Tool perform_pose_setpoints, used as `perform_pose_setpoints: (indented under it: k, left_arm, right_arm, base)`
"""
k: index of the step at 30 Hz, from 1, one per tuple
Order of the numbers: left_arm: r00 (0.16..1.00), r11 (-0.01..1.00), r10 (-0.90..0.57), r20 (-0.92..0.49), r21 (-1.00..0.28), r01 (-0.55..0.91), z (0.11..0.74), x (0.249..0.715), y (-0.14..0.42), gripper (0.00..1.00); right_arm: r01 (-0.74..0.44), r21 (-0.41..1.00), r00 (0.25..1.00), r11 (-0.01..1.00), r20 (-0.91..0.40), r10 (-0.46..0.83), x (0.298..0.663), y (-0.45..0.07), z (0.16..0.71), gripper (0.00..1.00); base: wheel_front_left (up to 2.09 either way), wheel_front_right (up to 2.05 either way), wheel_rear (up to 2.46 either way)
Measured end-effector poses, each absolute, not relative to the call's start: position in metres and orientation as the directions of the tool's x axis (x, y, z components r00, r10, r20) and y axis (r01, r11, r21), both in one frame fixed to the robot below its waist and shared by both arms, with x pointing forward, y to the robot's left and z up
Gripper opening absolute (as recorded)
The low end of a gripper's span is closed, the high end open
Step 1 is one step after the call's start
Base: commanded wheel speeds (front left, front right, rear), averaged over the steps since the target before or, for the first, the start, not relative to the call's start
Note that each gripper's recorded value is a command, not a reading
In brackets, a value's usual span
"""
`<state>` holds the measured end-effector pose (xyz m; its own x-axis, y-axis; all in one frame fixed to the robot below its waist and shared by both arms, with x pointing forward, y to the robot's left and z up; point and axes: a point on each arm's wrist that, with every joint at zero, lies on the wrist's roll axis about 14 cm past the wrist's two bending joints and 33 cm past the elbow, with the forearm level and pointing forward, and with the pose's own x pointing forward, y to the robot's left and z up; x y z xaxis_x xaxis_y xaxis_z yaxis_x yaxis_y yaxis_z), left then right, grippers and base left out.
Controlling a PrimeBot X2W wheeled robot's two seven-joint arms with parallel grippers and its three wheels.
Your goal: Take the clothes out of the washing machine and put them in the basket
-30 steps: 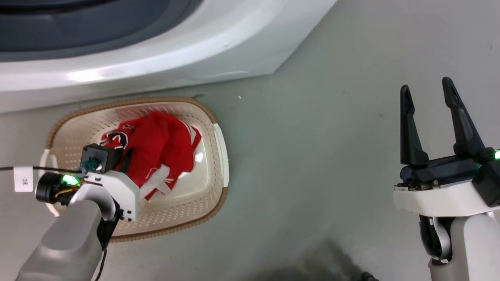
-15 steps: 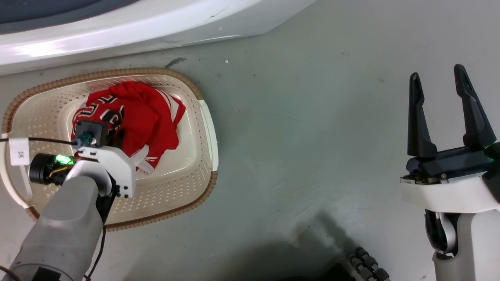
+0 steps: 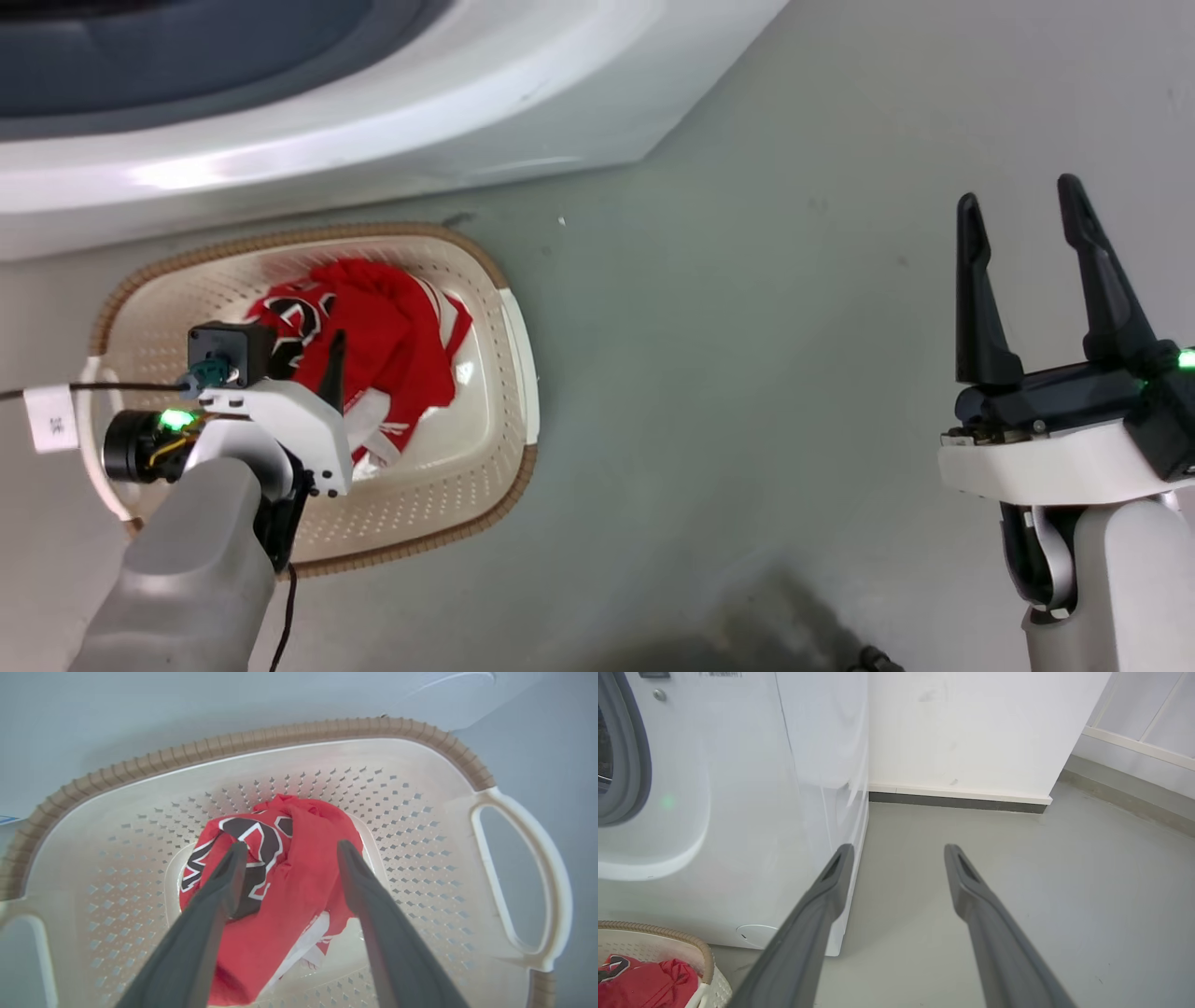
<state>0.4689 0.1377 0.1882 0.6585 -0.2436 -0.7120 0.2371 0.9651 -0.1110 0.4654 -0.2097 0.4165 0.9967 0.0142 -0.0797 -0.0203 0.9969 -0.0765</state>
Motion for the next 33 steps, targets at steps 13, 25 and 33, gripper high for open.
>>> perform_pose_setpoints:
  k: [13,25,33]
  left_arm:
    - [0.9,0.978,-0.208,-0.383,-0.098,0.185,0.334,0.487,0.155,1.0]
    - [0.994,0.991,-0.113,0.015,-0.067,0.113,0.48,0.447,0.182,1.0]
    - [0.989,0.996,-0.06,0.135,-0.061,0.069,0.521,0.403,0.185,1.0]
  right_arm:
    - [-0.048,-0.062,0.998,0.997,0.049,0.051,0.445,-0.194,0.48,1.0]
    - [-0.084,-0.054,0.979,0.995,0.182,0.093,0.419,-0.177,0.536,1.0]
    - [-0.089,-0.042,0.971,0.995,0.218,0.096,0.397,-0.174,0.551,1.0]
  base:
    - [0.0,0.0,0.0]
    - [0.0,0.0,0.0]
    - [0.0,0.0,0.0]
